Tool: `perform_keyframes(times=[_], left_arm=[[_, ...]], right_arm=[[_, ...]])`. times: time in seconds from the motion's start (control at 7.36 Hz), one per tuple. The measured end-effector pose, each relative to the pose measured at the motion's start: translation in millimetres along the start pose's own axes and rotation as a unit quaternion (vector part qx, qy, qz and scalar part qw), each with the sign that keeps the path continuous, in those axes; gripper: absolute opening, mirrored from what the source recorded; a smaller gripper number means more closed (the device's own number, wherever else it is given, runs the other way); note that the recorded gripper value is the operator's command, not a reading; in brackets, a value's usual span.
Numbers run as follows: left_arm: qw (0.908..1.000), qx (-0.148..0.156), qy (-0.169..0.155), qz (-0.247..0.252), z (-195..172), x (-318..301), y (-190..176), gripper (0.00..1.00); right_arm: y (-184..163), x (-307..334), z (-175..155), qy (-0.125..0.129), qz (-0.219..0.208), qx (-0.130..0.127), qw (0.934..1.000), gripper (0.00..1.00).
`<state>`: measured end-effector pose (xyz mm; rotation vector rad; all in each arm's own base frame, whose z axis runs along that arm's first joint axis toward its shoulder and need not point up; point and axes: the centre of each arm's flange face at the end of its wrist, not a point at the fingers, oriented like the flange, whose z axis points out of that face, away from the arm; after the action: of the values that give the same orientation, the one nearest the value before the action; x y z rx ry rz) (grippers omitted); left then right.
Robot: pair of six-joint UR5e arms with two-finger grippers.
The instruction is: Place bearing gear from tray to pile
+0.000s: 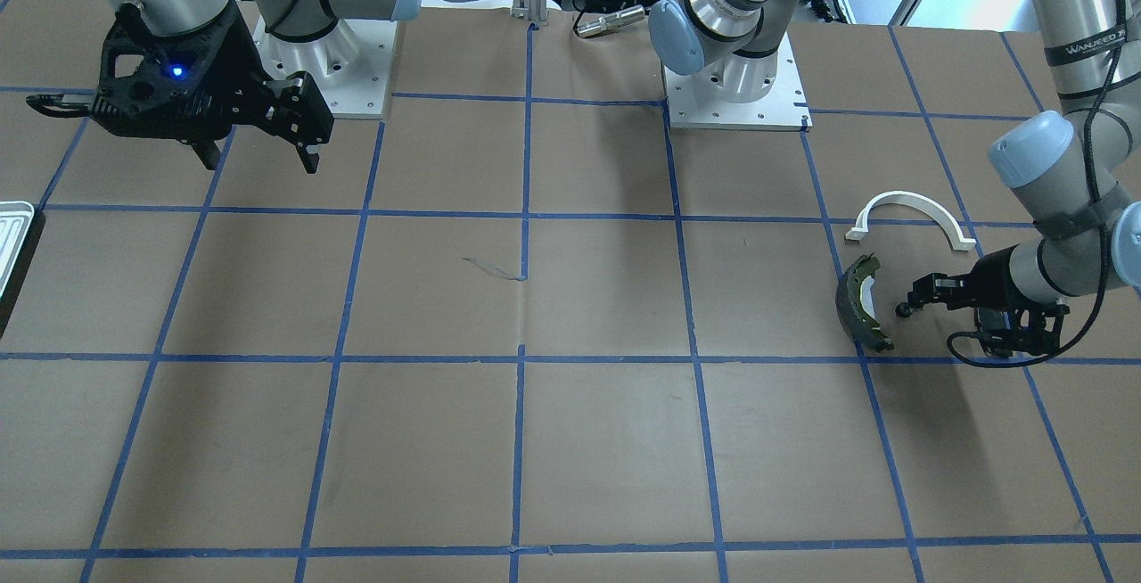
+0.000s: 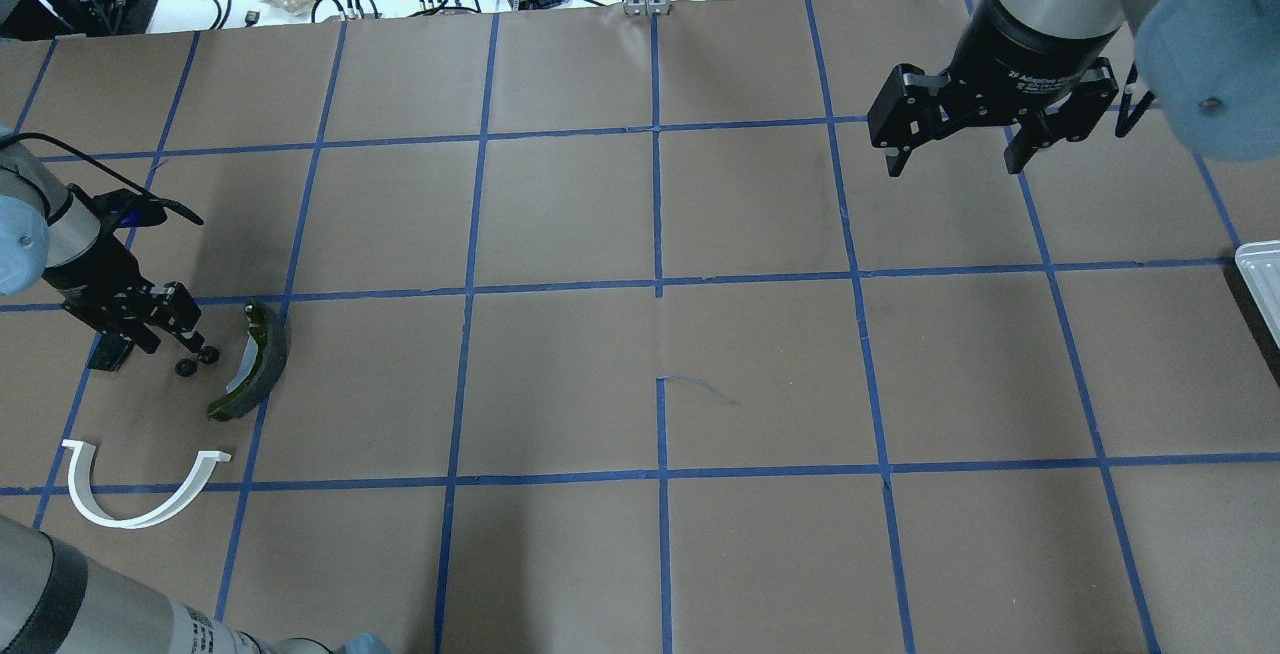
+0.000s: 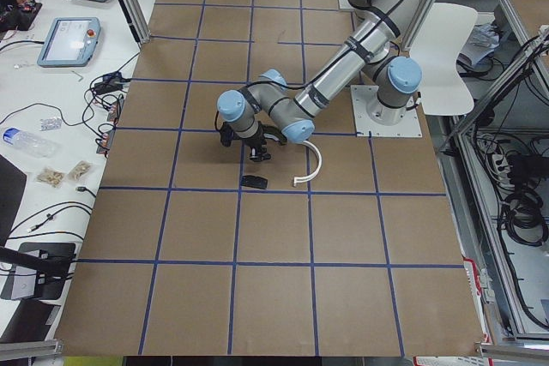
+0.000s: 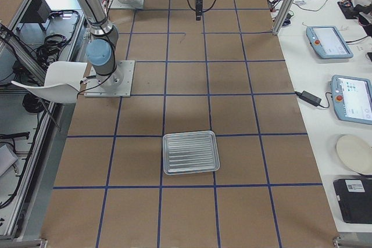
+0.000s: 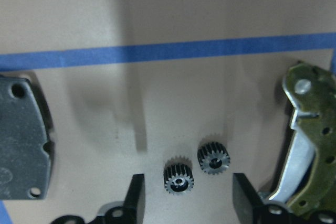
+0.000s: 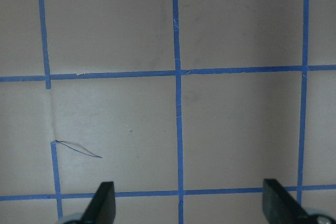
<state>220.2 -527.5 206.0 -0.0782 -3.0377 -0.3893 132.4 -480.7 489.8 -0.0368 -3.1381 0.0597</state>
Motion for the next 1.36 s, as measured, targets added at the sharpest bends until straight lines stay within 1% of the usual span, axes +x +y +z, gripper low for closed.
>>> perform_keyframes(times=[0.14, 0.41, 0.68, 0.82, 0.95, 1.09, 1.22, 1.36], left_arm=[[1.0, 0.005, 0.0, -0.003, -22, 6, 2, 1.0], [0.9999, 0.009, 0.0, -0.013, -92, 43, 1, 1.0], [0.9994, 0.023, -0.021, -0.016, -168, 120, 0, 1.0], [0.9988, 0.036, -0.026, -0.021, -198, 166, 6, 1.0], [0.9978, 0.054, -0.022, -0.032, -221, 214, 17, 1.0], [0.9962, 0.07, -0.015, -0.05, -235, 260, 29, 1.0], [0.9946, 0.078, -0.013, -0.066, -239, 301, 39, 1.0], [0.9942, 0.081, -0.017, -0.069, -237, 332, 47, 1.0]], right_arm=[[0, 0, 0, 0.0, 0.0, 0.0, 1.0, 1.0], [0, 0, 0, 0.001, 0.0, 0.0, 1.0, 1.0], [0, 0, 0, 0.001, 0.001, 0.0, 1.0, 1.0], [0, 0, 0, 0.0, 0.001, 0.0, 1.0, 1.0], [0, 0, 0, 0.0, 0.002, 0.0, 1.0, 1.0], [1, 0, 1, 0.0, 0.002, -0.001, 1.0, 1.0], [1, 0, 1, 0.0, 0.003, -0.001, 1.0, 1.0], [1, 0, 1, 0.0, 0.003, -0.001, 1.0, 1.0]])
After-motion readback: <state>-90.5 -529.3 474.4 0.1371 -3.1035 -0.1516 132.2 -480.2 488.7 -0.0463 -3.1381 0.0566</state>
